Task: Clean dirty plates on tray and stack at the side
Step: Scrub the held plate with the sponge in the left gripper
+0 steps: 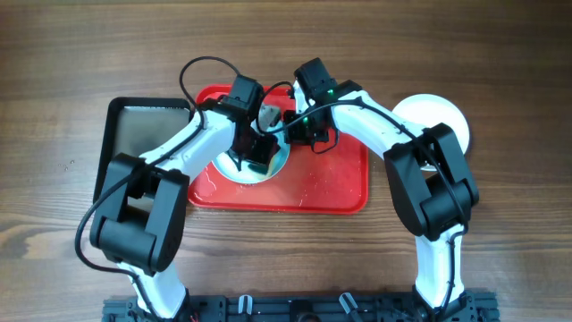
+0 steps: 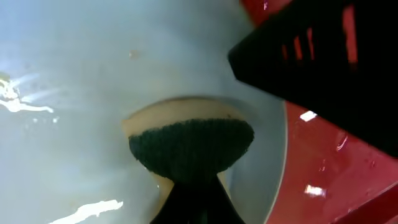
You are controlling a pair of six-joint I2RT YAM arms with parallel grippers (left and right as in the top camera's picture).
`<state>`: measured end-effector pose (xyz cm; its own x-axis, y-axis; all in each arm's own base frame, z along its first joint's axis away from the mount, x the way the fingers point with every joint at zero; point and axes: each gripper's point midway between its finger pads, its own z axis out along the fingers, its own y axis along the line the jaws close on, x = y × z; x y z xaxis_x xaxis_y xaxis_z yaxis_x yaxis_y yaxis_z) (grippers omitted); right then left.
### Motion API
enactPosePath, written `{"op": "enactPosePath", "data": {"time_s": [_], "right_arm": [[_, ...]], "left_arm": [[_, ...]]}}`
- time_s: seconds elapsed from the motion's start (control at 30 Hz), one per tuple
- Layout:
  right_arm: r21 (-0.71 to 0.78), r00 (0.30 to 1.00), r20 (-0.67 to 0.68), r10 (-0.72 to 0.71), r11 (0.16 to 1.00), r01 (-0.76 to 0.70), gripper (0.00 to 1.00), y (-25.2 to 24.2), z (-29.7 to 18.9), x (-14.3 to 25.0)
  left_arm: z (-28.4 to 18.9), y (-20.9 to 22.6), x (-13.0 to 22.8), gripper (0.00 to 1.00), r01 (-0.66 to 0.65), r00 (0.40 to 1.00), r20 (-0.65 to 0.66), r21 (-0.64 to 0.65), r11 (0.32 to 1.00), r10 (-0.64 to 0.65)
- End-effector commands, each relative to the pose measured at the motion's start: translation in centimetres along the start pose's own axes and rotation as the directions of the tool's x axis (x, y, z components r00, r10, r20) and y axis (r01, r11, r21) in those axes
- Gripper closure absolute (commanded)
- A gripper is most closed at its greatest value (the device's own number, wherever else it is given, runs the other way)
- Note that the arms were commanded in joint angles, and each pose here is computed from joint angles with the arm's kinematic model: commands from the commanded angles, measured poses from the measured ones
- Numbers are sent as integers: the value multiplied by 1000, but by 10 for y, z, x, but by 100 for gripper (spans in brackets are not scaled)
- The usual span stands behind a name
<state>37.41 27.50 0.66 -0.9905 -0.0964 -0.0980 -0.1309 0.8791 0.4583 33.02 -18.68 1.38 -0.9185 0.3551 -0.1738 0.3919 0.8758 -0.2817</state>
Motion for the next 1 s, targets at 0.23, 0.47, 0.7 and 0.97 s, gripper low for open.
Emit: {"op": "enactPosePath", "data": {"time_s": [0.23, 0.47, 0.7, 0.97], "right_arm": [[-28, 1000, -19, -9, 1000, 8, 96, 5, 3, 5], [-28, 1000, -20, 0, 1000, -1, 95, 5, 3, 5], [-162, 994, -96, 44, 985, -59, 96, 5, 6, 10], [-229, 990, -135, 27, 972, -58, 96, 10, 18, 15]], "left_arm": [[-38, 120, -56, 96, 415, 883, 427, -519, 747, -194], [-20, 102, 37, 96, 390, 908, 93, -540, 746, -408], [5, -12, 34, 96, -10, 991, -130, 137, 991, 28], [11, -3, -14, 96, 50, 997, 50, 93, 994, -55]]}}
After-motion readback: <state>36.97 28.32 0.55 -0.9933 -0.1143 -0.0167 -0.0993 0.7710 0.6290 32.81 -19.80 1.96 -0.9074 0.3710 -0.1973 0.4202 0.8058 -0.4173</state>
